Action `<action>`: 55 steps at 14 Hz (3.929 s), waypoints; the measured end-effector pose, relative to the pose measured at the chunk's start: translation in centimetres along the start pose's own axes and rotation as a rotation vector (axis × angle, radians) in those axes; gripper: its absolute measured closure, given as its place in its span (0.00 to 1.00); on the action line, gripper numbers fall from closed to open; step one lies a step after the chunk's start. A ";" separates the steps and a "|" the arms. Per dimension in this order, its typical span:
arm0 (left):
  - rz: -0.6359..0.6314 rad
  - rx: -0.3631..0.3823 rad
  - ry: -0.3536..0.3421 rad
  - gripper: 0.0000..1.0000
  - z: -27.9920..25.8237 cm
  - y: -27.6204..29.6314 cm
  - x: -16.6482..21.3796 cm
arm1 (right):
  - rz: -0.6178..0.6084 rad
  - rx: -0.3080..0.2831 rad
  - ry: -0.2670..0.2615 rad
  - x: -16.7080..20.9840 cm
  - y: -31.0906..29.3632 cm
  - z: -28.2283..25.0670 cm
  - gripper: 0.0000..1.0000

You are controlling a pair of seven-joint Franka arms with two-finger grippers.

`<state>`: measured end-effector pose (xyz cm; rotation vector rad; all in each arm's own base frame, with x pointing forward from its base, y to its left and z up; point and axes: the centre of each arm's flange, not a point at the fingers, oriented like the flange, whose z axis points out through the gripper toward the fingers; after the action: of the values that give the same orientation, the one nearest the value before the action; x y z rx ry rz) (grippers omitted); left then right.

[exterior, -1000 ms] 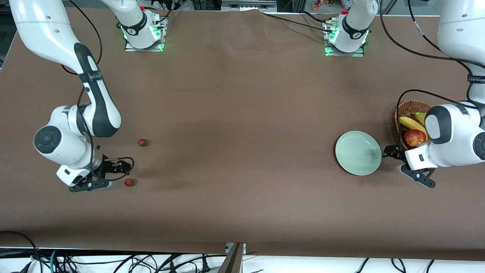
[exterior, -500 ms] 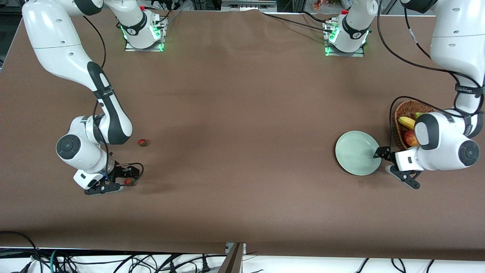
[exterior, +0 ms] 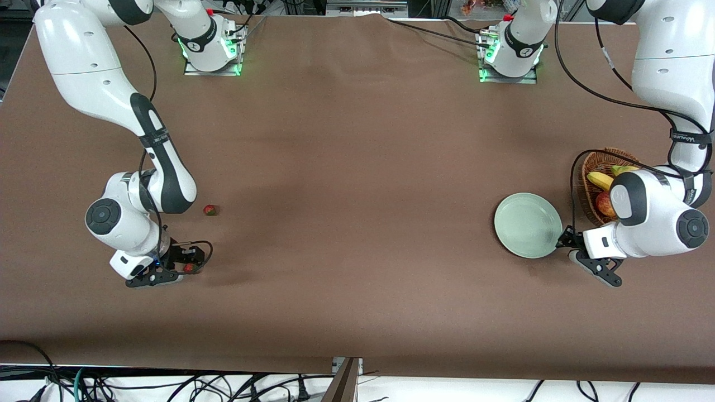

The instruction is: Collect all strawberries into plate

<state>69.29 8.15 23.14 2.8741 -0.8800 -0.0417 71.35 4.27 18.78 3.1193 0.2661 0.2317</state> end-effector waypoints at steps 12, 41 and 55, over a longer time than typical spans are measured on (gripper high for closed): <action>-0.149 -0.038 -0.049 0.25 -8.8 8.5 4.4 | 0.001 0.026 0.058 2.7 -9.2 -2.2 0.63; -0.569 -0.358 -0.136 0.07 0.6 19.7 6.1 | 0.208 0.008 -0.016 1.9 -30.4 -8.5 0.00; -0.862 -0.058 -0.018 0.08 9.6 46.3 7.3 | -0.080 -0.097 -0.363 -6.2 -7.0 -2.6 0.00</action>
<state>49.02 -35.05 20.08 2.9502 0.3975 -0.1710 63.76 10.06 20.35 2.9698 0.3579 -0.3103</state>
